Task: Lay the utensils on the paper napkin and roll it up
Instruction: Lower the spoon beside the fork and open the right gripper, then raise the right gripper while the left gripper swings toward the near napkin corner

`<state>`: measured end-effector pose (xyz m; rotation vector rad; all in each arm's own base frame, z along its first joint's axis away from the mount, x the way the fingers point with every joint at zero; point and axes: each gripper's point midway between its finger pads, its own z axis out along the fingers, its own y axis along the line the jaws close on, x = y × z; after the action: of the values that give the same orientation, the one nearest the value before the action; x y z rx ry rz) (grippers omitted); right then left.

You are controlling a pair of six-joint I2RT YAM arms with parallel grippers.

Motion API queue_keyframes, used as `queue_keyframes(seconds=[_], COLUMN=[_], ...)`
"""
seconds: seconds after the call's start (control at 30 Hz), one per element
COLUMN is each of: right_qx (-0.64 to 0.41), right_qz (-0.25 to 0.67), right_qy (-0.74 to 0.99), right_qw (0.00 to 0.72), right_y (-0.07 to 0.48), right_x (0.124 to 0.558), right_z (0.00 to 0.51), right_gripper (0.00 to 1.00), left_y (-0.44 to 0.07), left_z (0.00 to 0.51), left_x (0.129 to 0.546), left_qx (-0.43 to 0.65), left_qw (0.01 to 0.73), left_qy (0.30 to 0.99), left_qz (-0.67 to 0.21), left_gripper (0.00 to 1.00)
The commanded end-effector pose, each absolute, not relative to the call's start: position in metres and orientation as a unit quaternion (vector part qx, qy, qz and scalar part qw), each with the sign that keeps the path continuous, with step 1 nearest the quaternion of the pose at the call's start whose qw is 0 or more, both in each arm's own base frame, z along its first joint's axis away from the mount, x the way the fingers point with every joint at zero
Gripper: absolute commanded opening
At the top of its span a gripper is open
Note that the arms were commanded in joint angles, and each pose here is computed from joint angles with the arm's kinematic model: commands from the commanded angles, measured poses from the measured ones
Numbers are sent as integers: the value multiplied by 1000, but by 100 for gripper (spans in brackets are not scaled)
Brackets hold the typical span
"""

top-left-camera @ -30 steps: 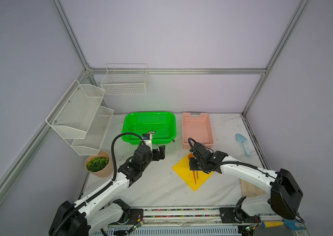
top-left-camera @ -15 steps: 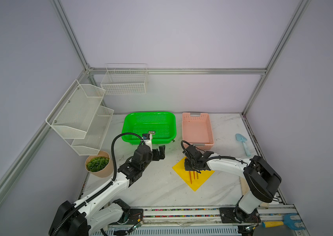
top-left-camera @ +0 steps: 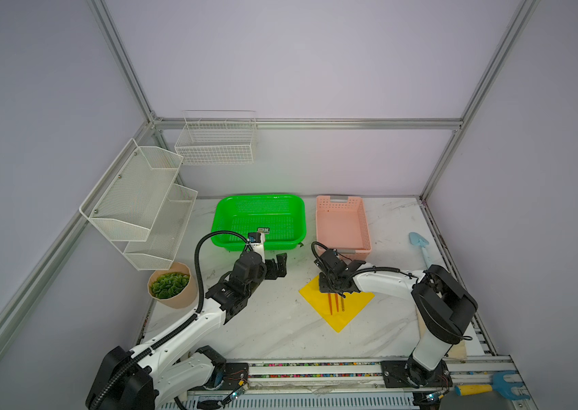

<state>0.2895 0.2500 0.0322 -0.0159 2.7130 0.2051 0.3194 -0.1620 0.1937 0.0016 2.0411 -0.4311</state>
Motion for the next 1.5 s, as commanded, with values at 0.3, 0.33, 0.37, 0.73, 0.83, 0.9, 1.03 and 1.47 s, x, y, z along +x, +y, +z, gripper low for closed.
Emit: queue_keyframes(seconds=[0.3,0.33,0.37,0.73,0.83,0.9,1.03,1.47], right_qx=[1,1,2,2,4,6,12,10], right_qz=[55,53,52,49,48,47,48,80], right_qy=[973,973,973,974,974,974,973,961], right_qw=[224,223,224,222,221,222,225,265], right_y=[240,239,238,236,235,235,234,235], right_x=[301,300,301,302,302,301,302,305], right_z=[32,31,31,28,27,28,33,87], right_gripper=[0,0,0,0,5,9,18,30], left_y=[-164,-164,-164,-165,-165,-165,-165,-164], left_z=[189,189,188,188,189,189,190,195], left_x=[320,320,320,321,320,320,320,319], left_qx=[0,0,0,1,1,2,2,3], left_qw=[506,505,505,505,505,505,507,509], left_qy=[844,844,844,844,844,843,843,841], left_qz=[-180,-180,-180,-182,-182,-182,-183,-183], left_gripper=[100,100,100,100,100,100,100,100])
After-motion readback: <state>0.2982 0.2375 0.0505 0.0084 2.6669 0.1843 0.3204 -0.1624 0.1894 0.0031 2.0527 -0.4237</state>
